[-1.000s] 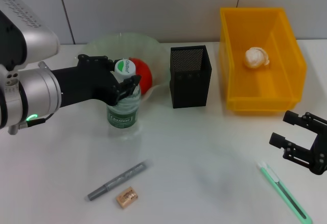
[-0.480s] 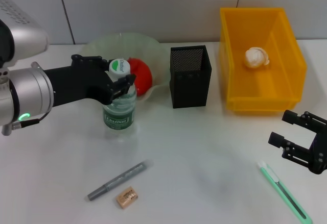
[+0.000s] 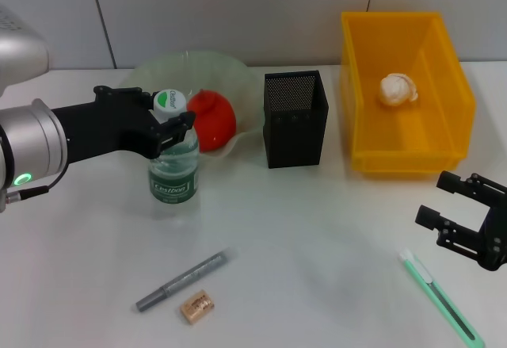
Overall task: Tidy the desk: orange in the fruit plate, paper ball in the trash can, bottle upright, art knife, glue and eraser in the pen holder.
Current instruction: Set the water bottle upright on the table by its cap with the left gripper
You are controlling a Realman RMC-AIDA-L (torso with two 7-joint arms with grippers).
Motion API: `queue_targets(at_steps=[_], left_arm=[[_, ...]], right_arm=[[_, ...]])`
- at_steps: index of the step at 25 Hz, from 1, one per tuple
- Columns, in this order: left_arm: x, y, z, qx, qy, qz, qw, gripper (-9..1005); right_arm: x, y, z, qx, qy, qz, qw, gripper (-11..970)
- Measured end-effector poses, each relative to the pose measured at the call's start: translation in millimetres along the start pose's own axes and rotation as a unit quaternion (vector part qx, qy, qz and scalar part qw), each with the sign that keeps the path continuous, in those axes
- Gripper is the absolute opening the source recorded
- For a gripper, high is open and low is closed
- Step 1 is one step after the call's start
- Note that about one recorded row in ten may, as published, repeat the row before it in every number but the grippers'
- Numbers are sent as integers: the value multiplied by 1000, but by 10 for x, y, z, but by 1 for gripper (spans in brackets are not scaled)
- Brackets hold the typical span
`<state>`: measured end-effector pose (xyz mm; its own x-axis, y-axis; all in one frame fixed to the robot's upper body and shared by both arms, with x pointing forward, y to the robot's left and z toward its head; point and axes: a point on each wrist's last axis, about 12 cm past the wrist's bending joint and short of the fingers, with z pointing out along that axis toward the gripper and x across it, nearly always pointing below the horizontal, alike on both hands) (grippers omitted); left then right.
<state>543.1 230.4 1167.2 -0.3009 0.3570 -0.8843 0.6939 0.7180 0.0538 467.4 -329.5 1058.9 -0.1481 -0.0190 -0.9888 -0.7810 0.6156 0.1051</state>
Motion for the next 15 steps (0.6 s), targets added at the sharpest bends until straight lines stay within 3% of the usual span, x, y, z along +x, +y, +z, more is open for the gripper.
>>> queue_targets(at_steps=[15], left_arm=[[54,94,12,-4,-4,-26,1000,446]], right_arm=[[3,4,4,-2,1,-1,1000,689]])
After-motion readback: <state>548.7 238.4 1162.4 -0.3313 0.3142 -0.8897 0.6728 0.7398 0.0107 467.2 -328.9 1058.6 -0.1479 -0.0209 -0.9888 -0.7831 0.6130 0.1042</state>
